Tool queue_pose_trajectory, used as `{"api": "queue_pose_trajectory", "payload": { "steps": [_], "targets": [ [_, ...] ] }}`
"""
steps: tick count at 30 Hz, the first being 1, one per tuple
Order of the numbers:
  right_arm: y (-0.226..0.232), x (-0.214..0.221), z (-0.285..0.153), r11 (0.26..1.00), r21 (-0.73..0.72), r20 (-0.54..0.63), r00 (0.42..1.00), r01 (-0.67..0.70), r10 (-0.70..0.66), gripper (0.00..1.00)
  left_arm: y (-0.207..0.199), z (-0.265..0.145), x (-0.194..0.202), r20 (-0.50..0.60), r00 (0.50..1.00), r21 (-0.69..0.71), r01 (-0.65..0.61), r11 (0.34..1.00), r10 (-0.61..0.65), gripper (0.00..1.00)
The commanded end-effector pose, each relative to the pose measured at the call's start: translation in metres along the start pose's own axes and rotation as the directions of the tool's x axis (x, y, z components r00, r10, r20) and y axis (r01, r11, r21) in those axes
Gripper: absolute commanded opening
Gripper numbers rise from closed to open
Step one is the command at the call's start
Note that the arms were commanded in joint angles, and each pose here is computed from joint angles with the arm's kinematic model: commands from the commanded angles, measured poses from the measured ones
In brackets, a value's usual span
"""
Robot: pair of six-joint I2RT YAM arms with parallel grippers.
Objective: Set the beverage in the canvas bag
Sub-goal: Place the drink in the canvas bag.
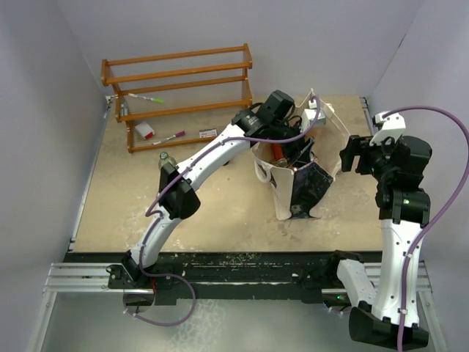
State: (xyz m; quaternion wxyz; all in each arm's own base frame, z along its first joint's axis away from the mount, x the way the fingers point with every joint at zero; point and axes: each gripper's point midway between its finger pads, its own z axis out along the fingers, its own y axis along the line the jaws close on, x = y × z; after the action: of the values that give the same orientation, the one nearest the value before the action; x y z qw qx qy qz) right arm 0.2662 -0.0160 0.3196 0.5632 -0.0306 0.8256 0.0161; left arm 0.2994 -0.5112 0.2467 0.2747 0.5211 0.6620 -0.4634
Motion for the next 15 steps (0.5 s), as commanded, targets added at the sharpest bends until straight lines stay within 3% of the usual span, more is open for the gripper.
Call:
{"api": "queue_pose_trajectory", "payload": {
  "steps": [1,15],
  "targets": [
    [0.002,-0.007,0.001,1.000,-0.015,0.035,0.999,-0.017,0.017,0.79,-0.050,-0.002,-0.021,0.058,0.993,0.153,-0.107,0.983,0.099,0.00],
    [0.002,0.001,0.005,1.000,-0.015,0.028,0.999,-0.023,0.023,0.79,-0.044,0.033,0.046,-0.128,0.987,0.160,-0.075,0.984,0.096,0.00]
  ]
}}
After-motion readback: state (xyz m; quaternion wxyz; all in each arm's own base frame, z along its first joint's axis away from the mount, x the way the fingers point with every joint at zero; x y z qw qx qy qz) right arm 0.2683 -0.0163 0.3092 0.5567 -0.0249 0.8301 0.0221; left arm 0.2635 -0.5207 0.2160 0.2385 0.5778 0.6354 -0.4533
